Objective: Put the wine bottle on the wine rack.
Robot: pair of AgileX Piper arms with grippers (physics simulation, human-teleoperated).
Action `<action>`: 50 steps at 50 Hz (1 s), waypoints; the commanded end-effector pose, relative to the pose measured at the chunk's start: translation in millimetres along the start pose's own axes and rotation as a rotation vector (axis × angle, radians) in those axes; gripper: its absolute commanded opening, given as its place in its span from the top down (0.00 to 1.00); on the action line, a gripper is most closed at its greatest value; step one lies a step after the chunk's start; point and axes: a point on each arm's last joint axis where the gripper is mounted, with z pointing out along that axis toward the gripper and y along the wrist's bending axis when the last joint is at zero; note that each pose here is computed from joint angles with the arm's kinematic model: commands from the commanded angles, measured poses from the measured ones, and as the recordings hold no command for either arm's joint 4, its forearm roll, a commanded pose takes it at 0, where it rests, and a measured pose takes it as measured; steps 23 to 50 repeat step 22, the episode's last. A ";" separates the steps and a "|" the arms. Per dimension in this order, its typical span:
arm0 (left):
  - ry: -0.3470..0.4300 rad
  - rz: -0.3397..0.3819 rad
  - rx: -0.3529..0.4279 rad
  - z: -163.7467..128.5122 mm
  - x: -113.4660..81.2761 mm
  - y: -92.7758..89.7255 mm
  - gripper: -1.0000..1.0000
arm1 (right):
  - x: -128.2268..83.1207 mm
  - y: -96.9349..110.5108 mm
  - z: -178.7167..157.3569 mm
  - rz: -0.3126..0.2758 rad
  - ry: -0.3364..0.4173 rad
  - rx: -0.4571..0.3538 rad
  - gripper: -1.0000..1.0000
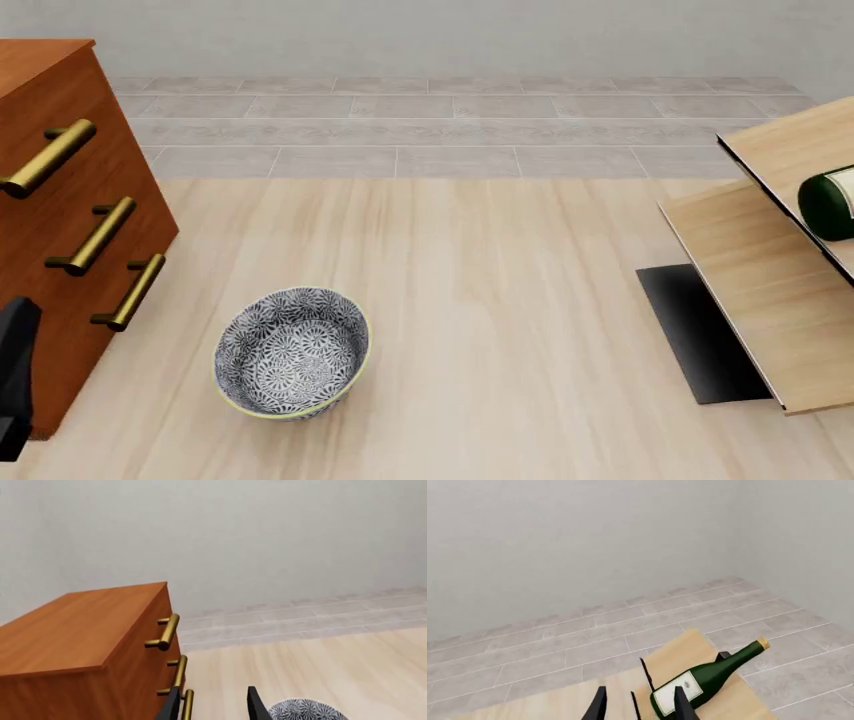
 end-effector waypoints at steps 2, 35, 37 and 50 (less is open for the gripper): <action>-0.013 0.004 -0.003 -2.2 -11.1 1.5 0.00 | 16.0 -0.5 -25.5 -0.040 -0.010 -0.038 0.00; -0.024 0.009 -0.003 -5.4 -24.0 3.0 0.00 | 38.0 -2.8 -55.6 -0.123 -0.014 -0.143 0.00; -0.024 0.009 -0.003 -5.4 -24.0 3.0 0.00 | 38.0 -2.8 -55.6 -0.123 -0.014 -0.143 0.00; -0.024 0.009 -0.003 -5.4 -24.0 3.0 0.00 | 38.0 -2.8 -55.6 -0.123 -0.014 -0.143 0.00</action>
